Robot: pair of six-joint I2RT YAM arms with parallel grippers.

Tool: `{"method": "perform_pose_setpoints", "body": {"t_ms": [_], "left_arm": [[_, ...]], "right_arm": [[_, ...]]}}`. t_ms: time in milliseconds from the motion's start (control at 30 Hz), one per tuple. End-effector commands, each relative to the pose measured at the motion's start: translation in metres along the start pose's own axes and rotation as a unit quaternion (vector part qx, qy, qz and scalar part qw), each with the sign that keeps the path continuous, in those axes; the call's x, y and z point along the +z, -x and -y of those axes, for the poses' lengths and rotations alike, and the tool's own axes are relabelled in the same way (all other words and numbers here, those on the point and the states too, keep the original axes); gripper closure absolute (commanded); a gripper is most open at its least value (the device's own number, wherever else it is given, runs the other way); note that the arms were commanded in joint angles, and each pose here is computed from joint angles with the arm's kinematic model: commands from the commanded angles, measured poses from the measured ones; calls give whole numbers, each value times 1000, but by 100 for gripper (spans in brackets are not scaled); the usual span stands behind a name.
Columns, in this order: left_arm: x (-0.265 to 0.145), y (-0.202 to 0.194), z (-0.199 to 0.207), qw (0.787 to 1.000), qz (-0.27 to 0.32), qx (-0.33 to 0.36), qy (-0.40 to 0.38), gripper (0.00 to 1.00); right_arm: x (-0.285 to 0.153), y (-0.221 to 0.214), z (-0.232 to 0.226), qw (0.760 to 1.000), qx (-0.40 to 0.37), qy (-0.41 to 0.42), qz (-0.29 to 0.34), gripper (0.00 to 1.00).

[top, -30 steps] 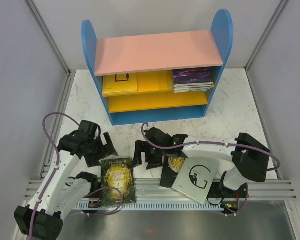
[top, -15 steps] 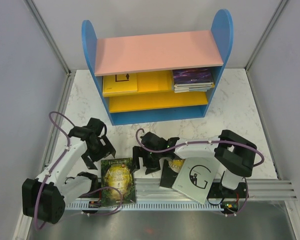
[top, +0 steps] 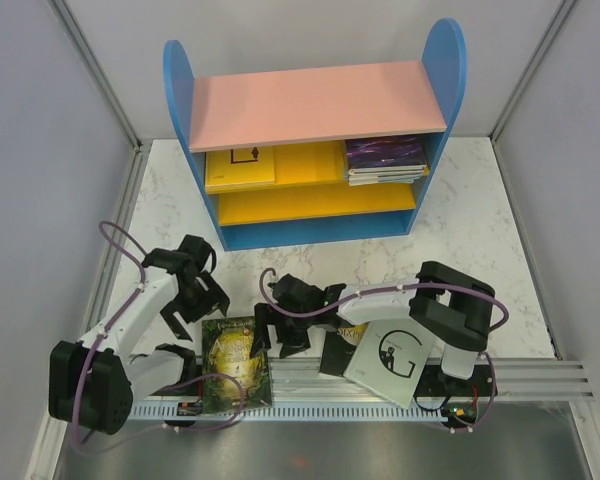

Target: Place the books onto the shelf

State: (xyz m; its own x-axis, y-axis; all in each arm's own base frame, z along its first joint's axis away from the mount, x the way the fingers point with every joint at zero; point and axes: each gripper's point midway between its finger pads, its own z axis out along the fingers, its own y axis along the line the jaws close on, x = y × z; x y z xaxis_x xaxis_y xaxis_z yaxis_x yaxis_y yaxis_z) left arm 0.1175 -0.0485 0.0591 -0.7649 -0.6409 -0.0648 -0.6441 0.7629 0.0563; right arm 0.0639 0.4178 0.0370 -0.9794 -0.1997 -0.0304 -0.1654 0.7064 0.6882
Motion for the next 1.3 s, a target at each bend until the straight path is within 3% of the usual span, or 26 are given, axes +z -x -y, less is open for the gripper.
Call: {"method": "perform_pose_setpoints", "body": {"t_ms": [0, 533, 633, 700, 733, 867, 1033, 1067, 1100, 1267], "left_arm": [[-9, 6, 3, 1000, 24, -8, -18, 0], [-18, -3, 15, 994, 28, 28, -103, 0], [-18, -7, 21, 992, 19, 38, -122, 0], [-16, -12, 23, 990, 8, 44, -131, 0], [-15, -14, 26, 989, 2, 46, -140, 0], [-22, -13, 33, 984, 11, 60, -167, 0], [-68, 12, 52, 970, 75, 82, -218, 0], [-76, 15, 55, 967, 83, 88, -226, 0], [-85, 18, 58, 963, 92, 92, -237, 0], [-144, 19, 87, 924, 112, 126, -342, 0]], "right_arm": [[24, -16, 14, 1000, 3, -11, -4, 5], [65, -36, 1, 977, 148, 148, 35, 9], [63, -34, -7, 971, 158, 176, 43, 20], [59, -32, -11, 968, 158, 189, 49, 46], [55, -30, -16, 966, 157, 197, 54, 68], [39, -25, -18, 967, 152, 190, 72, 100], [-12, 0, -21, 971, 123, 157, 132, 100], [-14, 2, 1, 978, 111, 101, 146, 100], [-40, 16, -21, 973, 99, 119, 170, 100], [-119, 56, -25, 957, 102, 79, 261, 100]]}}
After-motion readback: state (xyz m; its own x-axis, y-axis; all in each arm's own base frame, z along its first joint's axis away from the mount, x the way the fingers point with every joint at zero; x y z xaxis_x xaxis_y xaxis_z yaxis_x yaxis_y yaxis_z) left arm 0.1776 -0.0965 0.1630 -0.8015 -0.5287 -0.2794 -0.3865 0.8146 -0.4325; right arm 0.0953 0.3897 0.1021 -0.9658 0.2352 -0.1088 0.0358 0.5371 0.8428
